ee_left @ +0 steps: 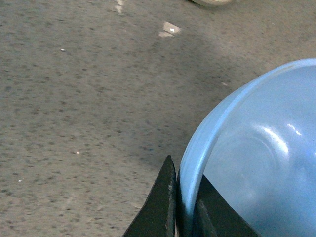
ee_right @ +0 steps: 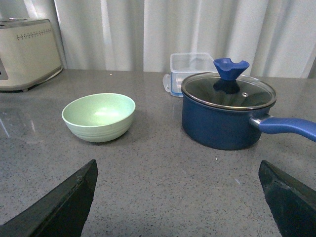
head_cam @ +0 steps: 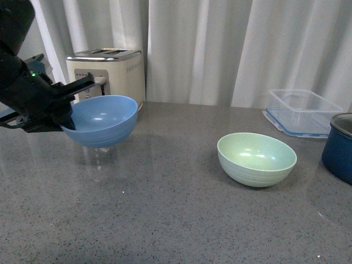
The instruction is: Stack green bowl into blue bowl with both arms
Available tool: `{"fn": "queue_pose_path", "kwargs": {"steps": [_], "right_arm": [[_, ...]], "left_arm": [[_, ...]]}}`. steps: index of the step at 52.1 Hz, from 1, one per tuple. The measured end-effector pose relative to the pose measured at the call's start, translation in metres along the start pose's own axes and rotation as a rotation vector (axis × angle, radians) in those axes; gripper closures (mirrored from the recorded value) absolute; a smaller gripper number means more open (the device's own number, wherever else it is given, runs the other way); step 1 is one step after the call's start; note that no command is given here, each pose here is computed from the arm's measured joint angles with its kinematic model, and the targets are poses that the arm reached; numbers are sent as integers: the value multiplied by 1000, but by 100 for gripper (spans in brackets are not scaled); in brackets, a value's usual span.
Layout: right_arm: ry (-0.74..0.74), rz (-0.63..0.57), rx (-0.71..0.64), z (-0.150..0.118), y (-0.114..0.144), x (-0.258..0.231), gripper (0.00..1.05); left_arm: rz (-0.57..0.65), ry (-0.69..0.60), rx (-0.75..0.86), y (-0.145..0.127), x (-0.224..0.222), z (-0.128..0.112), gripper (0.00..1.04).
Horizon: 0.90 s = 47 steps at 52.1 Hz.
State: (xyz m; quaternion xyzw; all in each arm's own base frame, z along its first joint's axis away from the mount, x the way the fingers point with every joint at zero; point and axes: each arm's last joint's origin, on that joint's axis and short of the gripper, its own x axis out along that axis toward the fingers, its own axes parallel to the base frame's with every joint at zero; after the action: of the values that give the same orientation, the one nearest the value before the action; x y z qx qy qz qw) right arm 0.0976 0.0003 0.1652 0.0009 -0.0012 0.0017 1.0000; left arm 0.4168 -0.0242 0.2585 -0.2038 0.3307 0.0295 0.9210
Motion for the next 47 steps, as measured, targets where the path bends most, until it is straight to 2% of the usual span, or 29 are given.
{"fn": "queue_pose_path", "kwargs": {"steps": [9, 19, 35, 47], "right_arm": [[0, 0, 0, 0, 0, 0, 10], [0, 0, 0, 0, 0, 0, 10], [0, 0, 0, 0, 0, 0, 10], [0, 0, 0, 0, 0, 0, 10]], "left_arm": [[-49, 26, 36, -36, 9, -10, 101], [-65, 99, 84, -73, 37, -35, 101], [-44, 142, 113, -89, 56, -49, 101], [-91, 110, 123, -93, 44, -39, 55]]}}
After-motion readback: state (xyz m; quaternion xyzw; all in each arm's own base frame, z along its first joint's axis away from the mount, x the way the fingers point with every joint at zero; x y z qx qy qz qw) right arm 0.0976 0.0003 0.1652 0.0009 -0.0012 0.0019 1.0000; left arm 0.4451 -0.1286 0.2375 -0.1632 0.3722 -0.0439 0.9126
